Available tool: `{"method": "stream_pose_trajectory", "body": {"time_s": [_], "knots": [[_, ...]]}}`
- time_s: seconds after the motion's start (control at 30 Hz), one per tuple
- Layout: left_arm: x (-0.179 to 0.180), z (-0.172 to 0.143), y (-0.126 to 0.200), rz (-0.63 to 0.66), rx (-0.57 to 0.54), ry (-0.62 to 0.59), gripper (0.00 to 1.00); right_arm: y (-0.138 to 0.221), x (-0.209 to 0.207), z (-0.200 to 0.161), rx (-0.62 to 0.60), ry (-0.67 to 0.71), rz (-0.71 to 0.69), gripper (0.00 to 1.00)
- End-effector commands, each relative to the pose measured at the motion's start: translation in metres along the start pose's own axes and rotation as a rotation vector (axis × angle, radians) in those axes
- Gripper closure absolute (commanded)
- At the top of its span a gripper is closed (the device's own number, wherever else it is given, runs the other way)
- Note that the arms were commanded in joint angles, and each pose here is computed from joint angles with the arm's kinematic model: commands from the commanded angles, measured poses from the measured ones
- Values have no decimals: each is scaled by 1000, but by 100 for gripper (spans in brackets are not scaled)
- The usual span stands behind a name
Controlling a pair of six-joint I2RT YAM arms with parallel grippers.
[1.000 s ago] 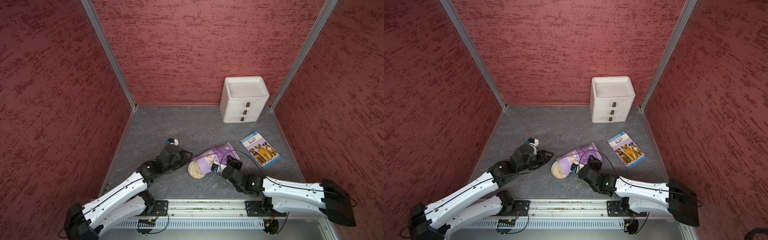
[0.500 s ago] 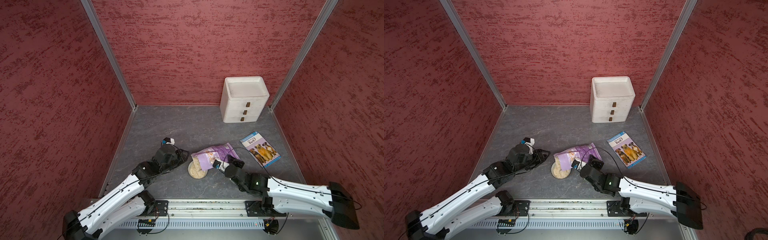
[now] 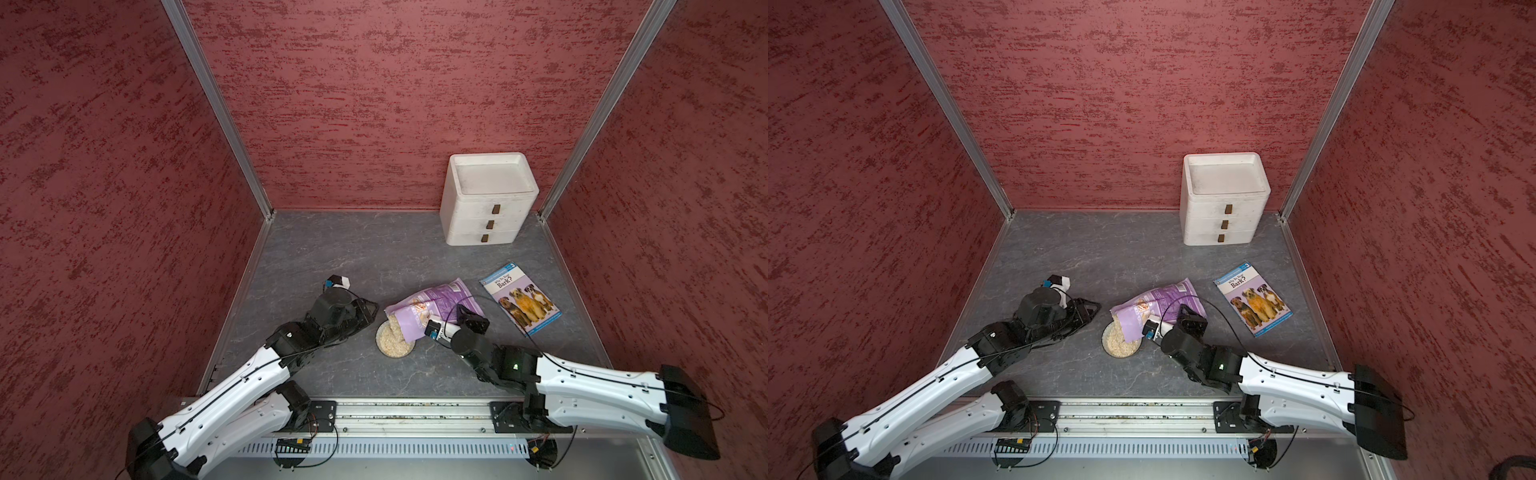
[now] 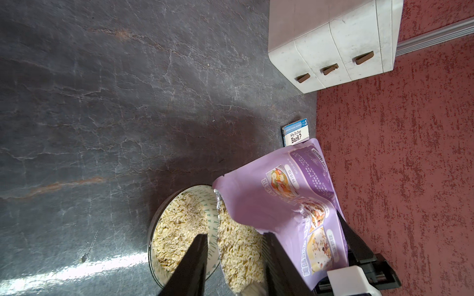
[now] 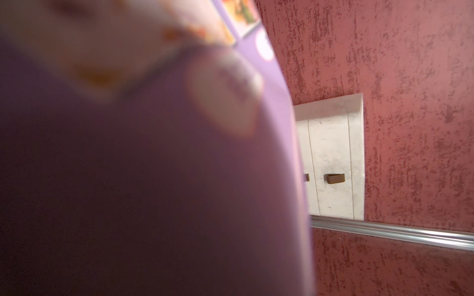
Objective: Pour the oats into the breakfast bowl
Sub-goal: Pour the oats into the bowl.
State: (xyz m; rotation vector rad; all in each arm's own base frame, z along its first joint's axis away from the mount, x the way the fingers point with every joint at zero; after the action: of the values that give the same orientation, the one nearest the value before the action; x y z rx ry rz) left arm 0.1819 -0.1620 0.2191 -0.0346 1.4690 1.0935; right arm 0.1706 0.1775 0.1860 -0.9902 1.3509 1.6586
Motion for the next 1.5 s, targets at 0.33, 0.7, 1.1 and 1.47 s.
{"method": "stream_pose_trajectory", "body": {"time_s": [0.33, 0.7, 1.1, 1.47], "knots": [[-10, -13, -20, -26, 68, -7, 62, -2, -39, 11, 12, 21, -227, 100], [-13, -26, -33, -30, 107, -18, 62, -6, -39, 8, 33, 83, -250, 100], [-13, -32, -40, -24, 123, -24, 62, -7, -41, 10, 30, 159, -285, 100], [-12, -36, -44, -18, 132, -28, 62, -7, -41, 13, 15, 226, -303, 100]]}}
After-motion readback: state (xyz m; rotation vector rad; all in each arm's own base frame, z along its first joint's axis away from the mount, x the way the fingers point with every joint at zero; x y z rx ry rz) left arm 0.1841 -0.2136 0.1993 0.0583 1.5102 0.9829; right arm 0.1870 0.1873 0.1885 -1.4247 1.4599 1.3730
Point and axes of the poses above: each gripper's point midway between its finger pads, its own y axis back along the fingers, its own x axis along the line the jaws close on, z = x × y, the point moved 6 cm from there along y, back along the fingers, and after that the axes turned 11 degrees about y, right-handed, at the moved point
